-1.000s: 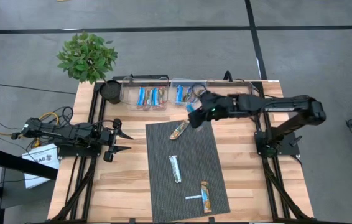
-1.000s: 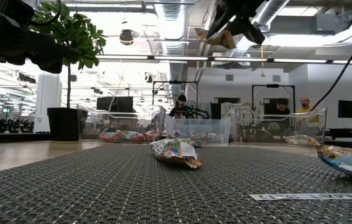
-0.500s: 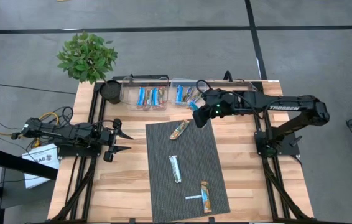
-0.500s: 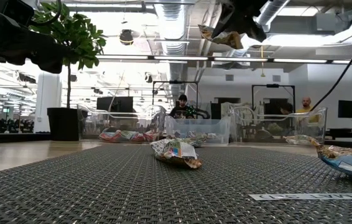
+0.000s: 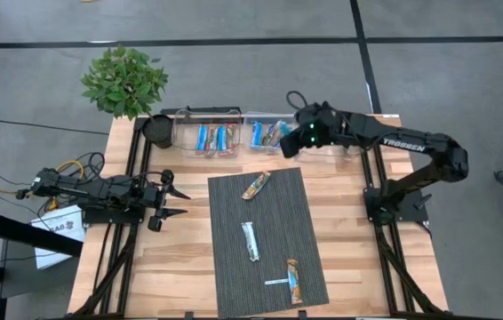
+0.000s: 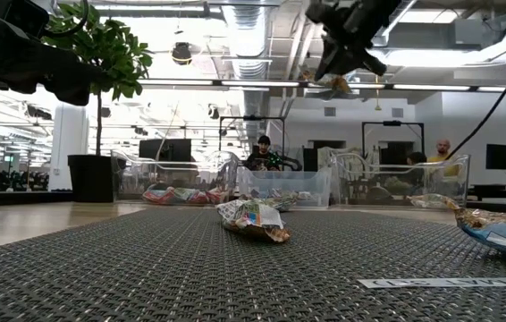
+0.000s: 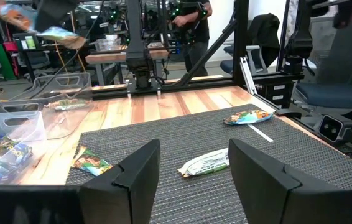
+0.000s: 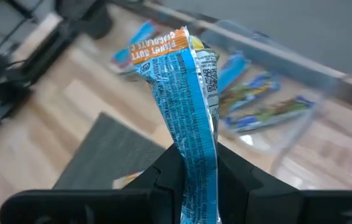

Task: Pick and place Granola Bars by type
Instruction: Put the orange granola bar into the right transparent bin

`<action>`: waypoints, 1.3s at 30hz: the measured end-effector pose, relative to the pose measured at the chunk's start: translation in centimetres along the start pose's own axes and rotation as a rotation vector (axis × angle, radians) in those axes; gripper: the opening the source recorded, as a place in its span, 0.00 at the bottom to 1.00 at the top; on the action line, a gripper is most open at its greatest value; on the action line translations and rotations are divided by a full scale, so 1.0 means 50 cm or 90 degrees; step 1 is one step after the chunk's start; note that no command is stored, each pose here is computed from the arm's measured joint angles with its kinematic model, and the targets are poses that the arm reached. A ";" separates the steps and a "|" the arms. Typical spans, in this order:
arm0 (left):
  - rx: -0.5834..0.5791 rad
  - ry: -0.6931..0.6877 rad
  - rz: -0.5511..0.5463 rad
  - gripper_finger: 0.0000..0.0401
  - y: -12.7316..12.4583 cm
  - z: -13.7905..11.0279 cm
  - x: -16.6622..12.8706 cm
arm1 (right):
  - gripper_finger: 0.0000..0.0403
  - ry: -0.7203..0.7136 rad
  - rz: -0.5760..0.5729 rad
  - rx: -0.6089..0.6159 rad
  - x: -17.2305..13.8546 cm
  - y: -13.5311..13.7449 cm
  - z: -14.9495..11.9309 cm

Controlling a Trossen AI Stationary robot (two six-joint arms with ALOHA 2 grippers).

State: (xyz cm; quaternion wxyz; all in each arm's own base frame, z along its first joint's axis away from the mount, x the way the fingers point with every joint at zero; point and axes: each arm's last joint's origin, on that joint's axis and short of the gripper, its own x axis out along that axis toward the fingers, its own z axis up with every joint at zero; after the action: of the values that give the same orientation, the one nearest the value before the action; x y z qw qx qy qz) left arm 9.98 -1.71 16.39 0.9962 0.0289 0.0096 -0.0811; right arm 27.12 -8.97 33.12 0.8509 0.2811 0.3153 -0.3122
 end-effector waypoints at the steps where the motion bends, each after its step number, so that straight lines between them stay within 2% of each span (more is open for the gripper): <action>1: 0.000 0.000 0.000 0.46 0.000 0.000 0.000 | 0.15 0.003 -0.012 0.007 0.001 -0.010 0.004; 10: 0.000 0.000 0.000 0.46 0.000 0.000 0.000 | 0.15 0.022 -0.116 0.082 -0.014 -0.109 0.030; 18: 0.000 0.000 0.000 0.46 0.000 0.000 0.000 | 0.15 0.056 -0.216 0.145 -0.053 -0.180 0.026; 30: 0.000 0.000 0.000 0.46 0.000 0.000 0.000 | 0.15 0.134 -0.343 0.213 -0.113 -0.243 -0.007; 39: 0.000 0.000 0.000 0.46 0.000 0.000 0.000 | 0.15 0.145 -0.406 0.239 -0.116 -0.274 -0.006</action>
State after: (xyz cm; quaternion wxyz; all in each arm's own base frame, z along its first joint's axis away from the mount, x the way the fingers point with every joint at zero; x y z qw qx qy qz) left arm 9.98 -1.71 16.40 0.9962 0.0289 0.0093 -0.0813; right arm 13.76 -15.59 33.20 0.6041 0.3528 0.4169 -0.5802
